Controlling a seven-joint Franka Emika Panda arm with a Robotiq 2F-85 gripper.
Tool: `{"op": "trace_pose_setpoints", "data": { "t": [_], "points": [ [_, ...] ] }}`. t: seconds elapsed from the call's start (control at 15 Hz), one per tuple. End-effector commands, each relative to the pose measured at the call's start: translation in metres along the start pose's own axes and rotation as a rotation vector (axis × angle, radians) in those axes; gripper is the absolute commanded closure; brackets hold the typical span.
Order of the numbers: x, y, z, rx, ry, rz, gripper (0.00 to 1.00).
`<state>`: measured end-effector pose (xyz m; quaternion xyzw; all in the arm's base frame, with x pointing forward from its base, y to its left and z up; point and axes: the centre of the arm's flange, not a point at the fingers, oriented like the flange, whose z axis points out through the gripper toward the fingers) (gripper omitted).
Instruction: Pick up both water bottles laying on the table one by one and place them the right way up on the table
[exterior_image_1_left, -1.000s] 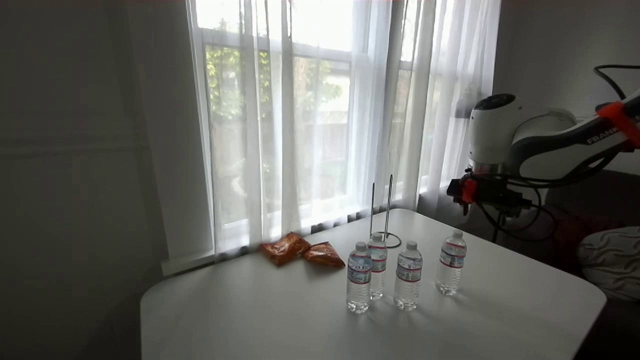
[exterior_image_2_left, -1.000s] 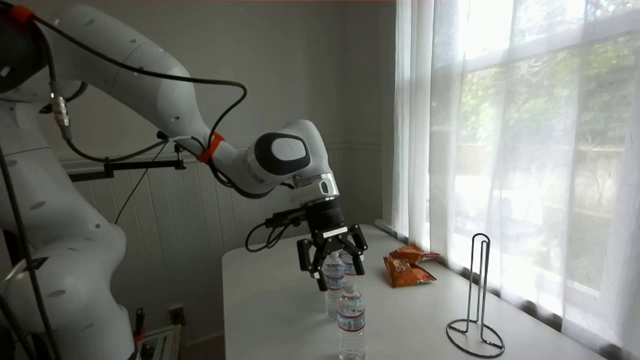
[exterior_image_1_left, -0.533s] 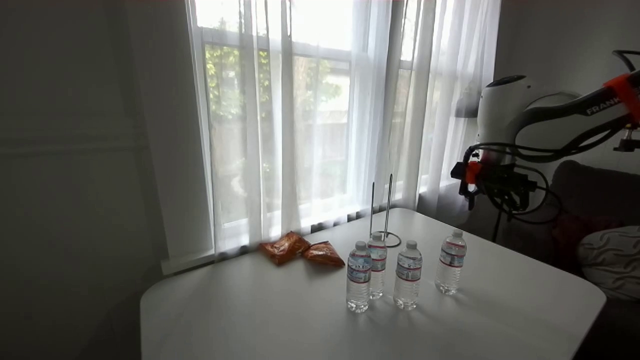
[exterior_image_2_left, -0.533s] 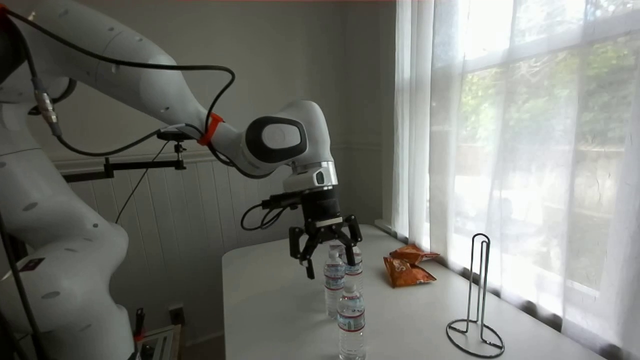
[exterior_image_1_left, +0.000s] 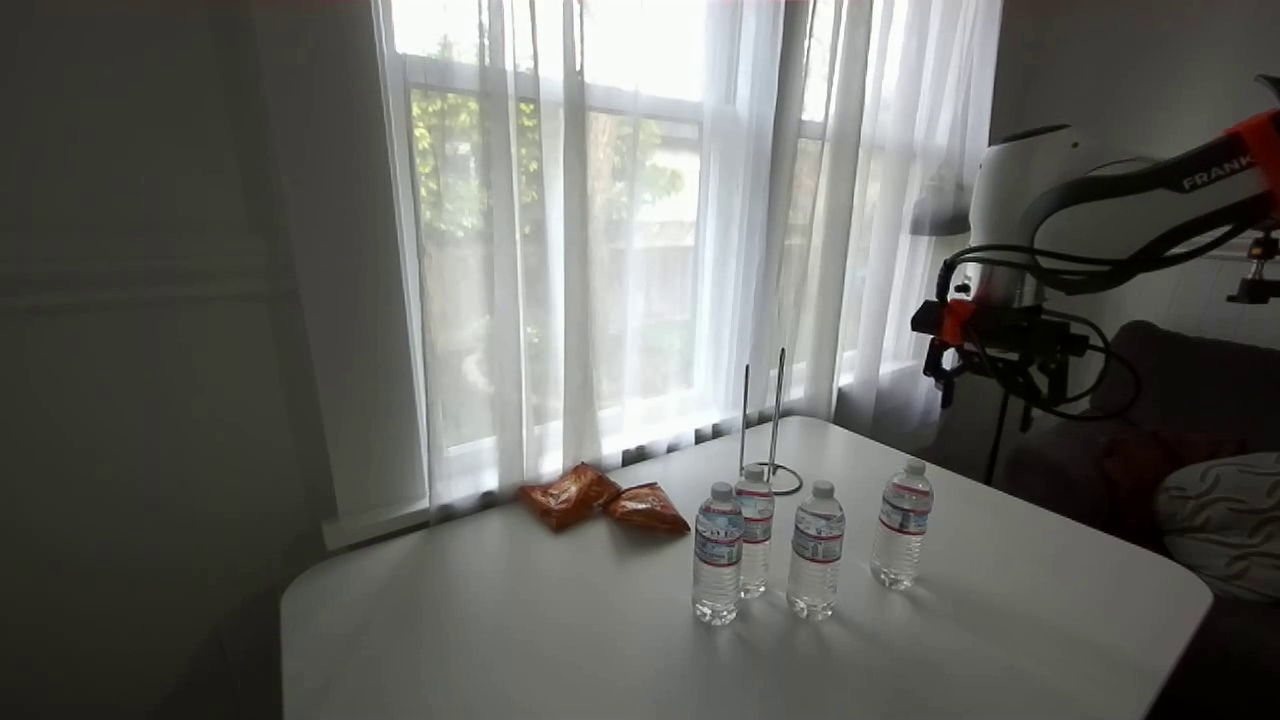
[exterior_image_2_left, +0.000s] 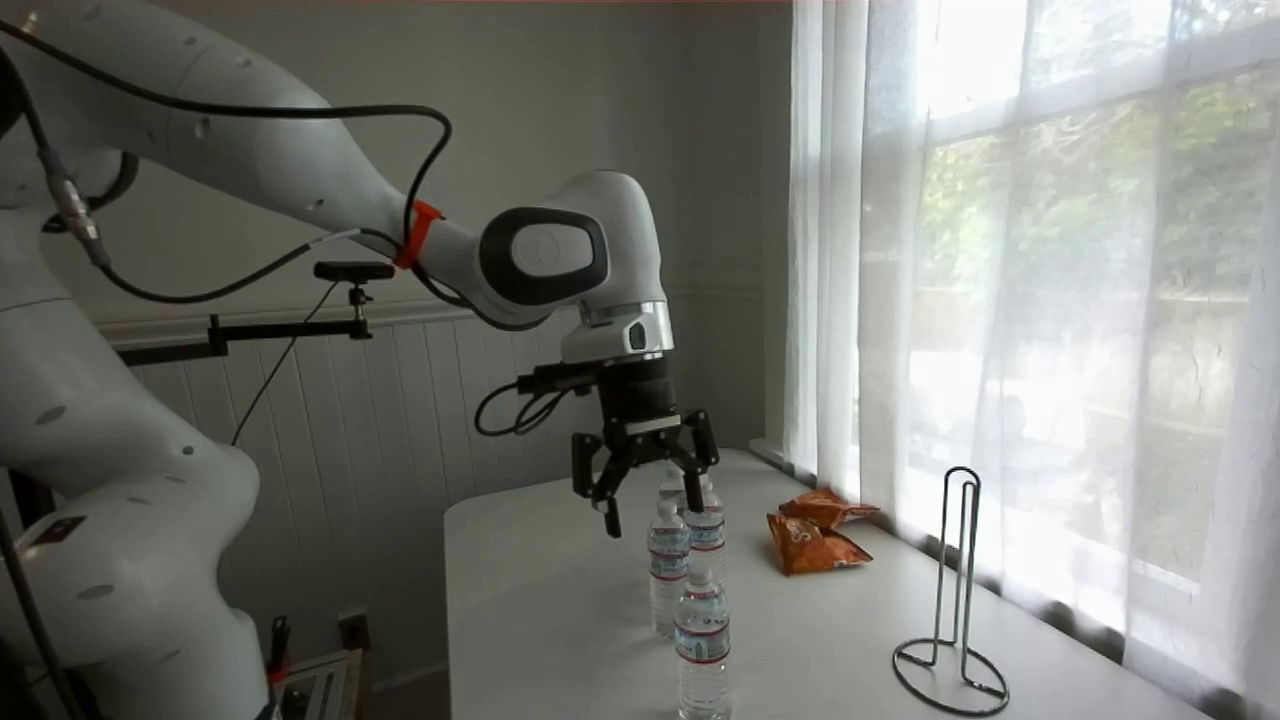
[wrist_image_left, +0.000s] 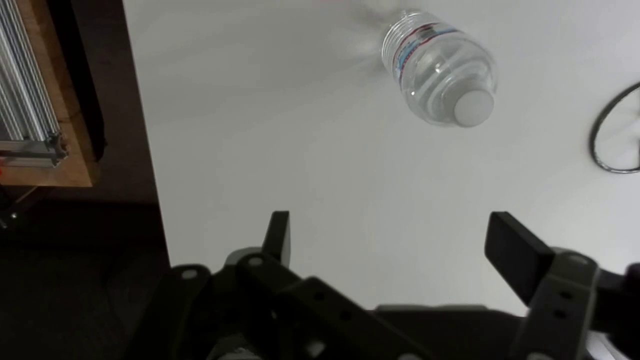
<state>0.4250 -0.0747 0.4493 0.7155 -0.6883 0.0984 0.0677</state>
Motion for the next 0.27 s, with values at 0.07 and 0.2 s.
{"op": "trace_pose_setpoints", "data": {
  "t": [0.07, 0.2],
  "points": [
    [0.0012, 0.0009, -0.0022, 0.003, -0.004, -0.002, 0.0],
    [0.0014, 0.001, -0.0024, 0.003, -0.006, -0.002, 0.0]
  ]
}}
